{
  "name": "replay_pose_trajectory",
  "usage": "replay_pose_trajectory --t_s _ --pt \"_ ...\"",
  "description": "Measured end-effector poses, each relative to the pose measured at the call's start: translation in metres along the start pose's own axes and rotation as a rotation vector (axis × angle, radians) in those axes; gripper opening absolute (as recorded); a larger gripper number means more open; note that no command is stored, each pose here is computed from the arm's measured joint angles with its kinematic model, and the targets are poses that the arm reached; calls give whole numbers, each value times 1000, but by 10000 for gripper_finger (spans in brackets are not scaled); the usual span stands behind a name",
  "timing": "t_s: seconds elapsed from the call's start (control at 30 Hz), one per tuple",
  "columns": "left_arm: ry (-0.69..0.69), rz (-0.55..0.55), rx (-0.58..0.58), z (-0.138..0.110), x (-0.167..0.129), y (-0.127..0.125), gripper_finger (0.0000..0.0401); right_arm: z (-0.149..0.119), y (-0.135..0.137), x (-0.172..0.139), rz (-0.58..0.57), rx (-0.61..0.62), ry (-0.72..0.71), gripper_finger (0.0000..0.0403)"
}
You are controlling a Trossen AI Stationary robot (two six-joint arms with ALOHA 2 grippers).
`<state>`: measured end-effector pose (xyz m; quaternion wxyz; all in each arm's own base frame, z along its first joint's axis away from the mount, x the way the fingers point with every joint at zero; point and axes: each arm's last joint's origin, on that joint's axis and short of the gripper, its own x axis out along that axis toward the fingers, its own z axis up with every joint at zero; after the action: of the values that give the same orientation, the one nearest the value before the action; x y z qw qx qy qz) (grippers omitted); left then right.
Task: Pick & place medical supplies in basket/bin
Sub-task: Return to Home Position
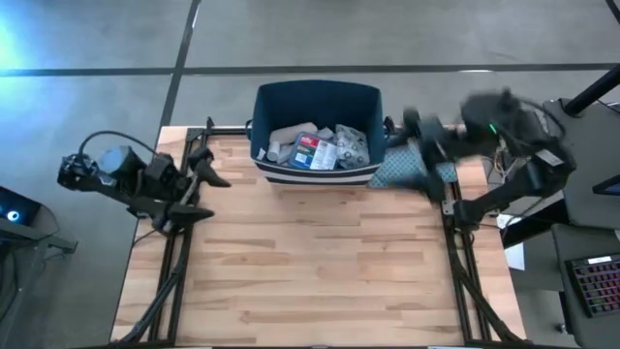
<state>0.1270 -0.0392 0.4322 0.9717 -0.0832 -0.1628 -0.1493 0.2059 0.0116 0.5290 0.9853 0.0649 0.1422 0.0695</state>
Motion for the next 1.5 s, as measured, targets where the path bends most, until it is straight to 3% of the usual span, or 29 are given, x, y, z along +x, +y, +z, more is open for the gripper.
replay_pose_trajectory --t_s 0.07,0.13,0.17,0.23,0.33,0.43,0.5,0.57,0.63,0.77,0.87,0.93,1.1,1.27,1.37,1.5 --pt "-13 -8 -2 -19 -18 5 278 -17 17 -4 19 54 84 342" --pt "-3 11 -32 -40 -37 10 278 -43 28 -6 -47 286 223 339" --pt "-15 18 -49 -49 -46 11 278 -56 36 -2 -85 339 257 338" --pt "-82 11 -55 -64 -63 14 278 -75 61 9 -78 311 202 339" --pt "-191 -23 -61 -77 -91 14 278 -111 100 27 35 264 108 341" --pt "-250 -38 -59 -86 -117 14 278 -146 113 23 19 291 -23 343" --pt "-271 -41 -58 -89 -129 14 278 -170 104 13 -51 338 -86 342" --pt "-167 -6 -60 -102 -126 16 278 -192 91 12 -78 371 -155 343" --pt "-123 -10 -68 -97 -126 15 278 -213 73 13 -68 391 -220 345" --pt "-39 82 -92 -95 -123 17 278 -244 33 19 60 402 -353 349" --pt "-28 81 -69 -94 -125 17 278 -262 7 18 200 377 -347 349" --pt "-60 74 -46 -88 -132 16 278 -271 -10 11 248 377 -359 349" --pt "3 111 -15 -99 -130 18 278 -302 -30 -11 365 332 -340 348" --pt "105 212 -1 -125 -127 24 278 -340 -37 -28 270 284 -326 349" --pt "114 302 -24 -138 -125 29 278 -352 -41 -20 219 367 -261 348" --pt "214 321 -15 -164 -117 32 278 -370 -46 -5 162 446 -140 350"
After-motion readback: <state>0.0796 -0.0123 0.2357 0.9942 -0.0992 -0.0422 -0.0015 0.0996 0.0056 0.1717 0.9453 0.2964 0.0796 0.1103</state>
